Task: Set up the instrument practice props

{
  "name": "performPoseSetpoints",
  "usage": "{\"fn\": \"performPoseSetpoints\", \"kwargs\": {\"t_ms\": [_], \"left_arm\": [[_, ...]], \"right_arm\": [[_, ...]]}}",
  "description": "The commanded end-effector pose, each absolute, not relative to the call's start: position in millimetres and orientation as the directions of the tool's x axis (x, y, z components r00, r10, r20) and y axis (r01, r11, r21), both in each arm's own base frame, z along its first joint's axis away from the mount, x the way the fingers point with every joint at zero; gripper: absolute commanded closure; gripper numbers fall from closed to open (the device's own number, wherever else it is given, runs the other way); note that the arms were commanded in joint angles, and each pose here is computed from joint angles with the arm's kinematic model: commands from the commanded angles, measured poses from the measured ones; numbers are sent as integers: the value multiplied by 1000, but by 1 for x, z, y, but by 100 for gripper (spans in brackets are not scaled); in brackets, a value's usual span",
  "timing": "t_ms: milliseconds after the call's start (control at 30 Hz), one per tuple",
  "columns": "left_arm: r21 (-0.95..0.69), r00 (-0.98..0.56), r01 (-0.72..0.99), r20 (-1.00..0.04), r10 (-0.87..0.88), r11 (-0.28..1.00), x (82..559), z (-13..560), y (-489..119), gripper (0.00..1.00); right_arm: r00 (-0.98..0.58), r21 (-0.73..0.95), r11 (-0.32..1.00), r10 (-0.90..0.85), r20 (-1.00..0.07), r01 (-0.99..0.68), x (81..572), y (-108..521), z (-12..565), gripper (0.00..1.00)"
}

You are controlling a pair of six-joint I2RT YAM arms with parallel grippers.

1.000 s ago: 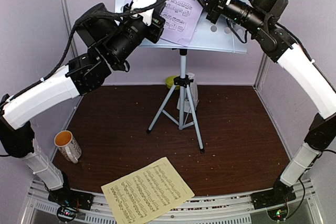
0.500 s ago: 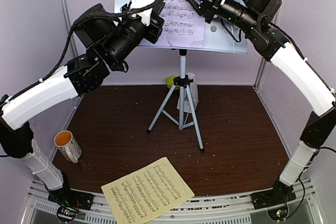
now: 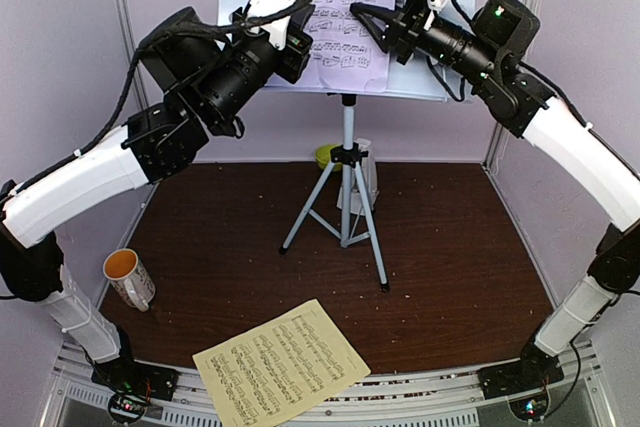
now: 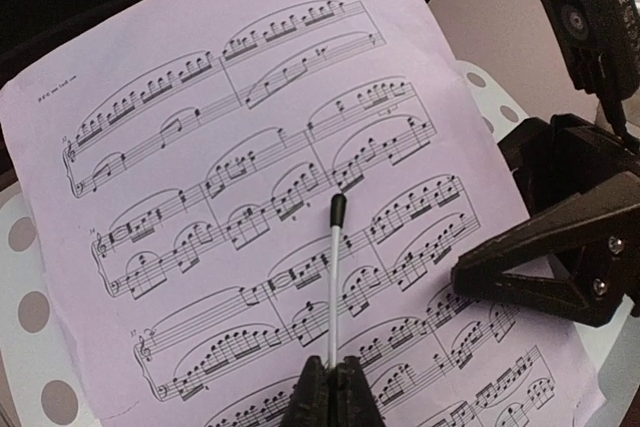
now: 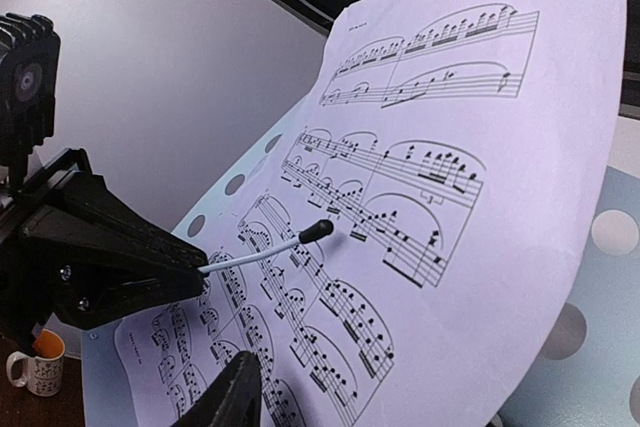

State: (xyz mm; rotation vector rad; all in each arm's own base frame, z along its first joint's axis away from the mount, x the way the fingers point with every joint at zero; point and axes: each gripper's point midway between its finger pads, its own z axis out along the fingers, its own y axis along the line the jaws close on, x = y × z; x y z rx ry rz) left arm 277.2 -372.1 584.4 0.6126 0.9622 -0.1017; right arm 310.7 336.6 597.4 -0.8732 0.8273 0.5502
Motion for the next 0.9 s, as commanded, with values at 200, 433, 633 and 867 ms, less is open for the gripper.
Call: {"fn": "performPoseSetpoints", "kwargs": {"t_ms": [200, 433, 633, 867], "left_arm": [[380, 645, 310, -757, 101, 871, 258, 622, -340, 100], [385, 648, 308, -754, 104, 870, 258, 623, -340, 100], [384, 648, 314, -755, 100, 868, 257, 623, -340, 100], [385, 652, 314, -752, 98, 868, 257, 624, -342, 100]], "right_arm": [[592, -412, 590, 143, -793, -695, 295, 313, 613, 65], [568, -395, 564, 167, -806, -726, 296, 319, 614, 87], [554, -375, 557, 192, -810, -741, 298, 322, 618, 100], [526, -338, 543, 236, -817, -769, 301, 329, 620, 100]]}}
